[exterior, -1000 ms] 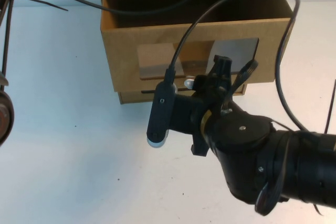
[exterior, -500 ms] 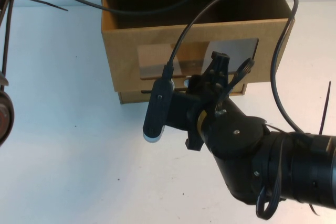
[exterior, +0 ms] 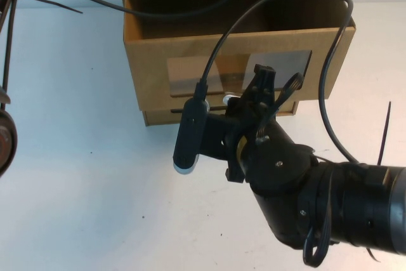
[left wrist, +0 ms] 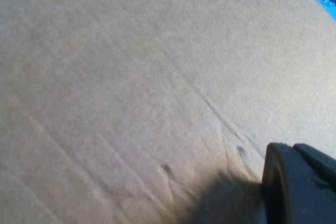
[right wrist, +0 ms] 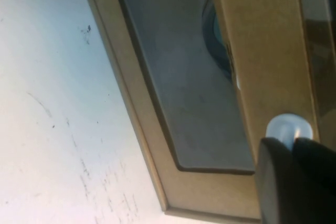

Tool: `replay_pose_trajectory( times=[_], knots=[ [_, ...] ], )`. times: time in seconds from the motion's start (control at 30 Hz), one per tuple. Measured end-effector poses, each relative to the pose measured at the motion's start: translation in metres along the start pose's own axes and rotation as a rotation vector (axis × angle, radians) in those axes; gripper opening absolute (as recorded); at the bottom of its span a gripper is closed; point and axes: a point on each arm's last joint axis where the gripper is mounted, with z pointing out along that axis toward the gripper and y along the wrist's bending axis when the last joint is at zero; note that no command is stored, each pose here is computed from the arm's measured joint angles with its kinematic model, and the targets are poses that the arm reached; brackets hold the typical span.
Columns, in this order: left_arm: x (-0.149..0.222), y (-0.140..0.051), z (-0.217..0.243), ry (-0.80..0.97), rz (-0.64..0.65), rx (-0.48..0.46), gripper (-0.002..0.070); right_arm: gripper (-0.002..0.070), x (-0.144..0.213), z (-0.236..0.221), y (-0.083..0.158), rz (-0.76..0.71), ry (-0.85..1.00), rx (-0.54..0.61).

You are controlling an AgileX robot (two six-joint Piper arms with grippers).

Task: Open the shoe box
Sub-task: 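Pull the top drawer of the cardboard box fully open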

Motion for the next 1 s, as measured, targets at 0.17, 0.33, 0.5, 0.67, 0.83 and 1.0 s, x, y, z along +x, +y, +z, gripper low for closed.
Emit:
replay_pose_trajectory(
  times=[0.17,0.33,0.5,0.67,0.83,1.0],
  knots=[
    [0.000,0.000,0.000,-0.001,-0.004,0.002,-0.0005,0.0007,0.000,-0.002,0.003,-0.009,0.019,-0.018],
    [0.000,0.000,0.000,-0.001,-0.004,0.002,-0.0005,0.0006,-0.004,-0.015,0.010,0.013,0.039,-0.056],
    [0.000,0.000,0.000,0.000,-0.005,0.001,-0.0005,0.0004,-0.005,-0.033,0.006,0.039,0.035,-0.074],
    [0.000,0.000,0.000,0.000,-0.005,0.001,-0.0005,0.0004,-0.002,-0.055,0.010,0.040,0.060,-0.121],
    [0.000,0.000,0.000,0.000,-0.005,0.001,-0.0005,0.0004,0.000,-0.072,0.010,0.071,0.082,-0.178],
    [0.000,0.000,0.000,0.000,-0.005,0.001,-0.0005,0.0005,0.005,-0.082,0.004,0.129,0.103,-0.218]
  ],
)
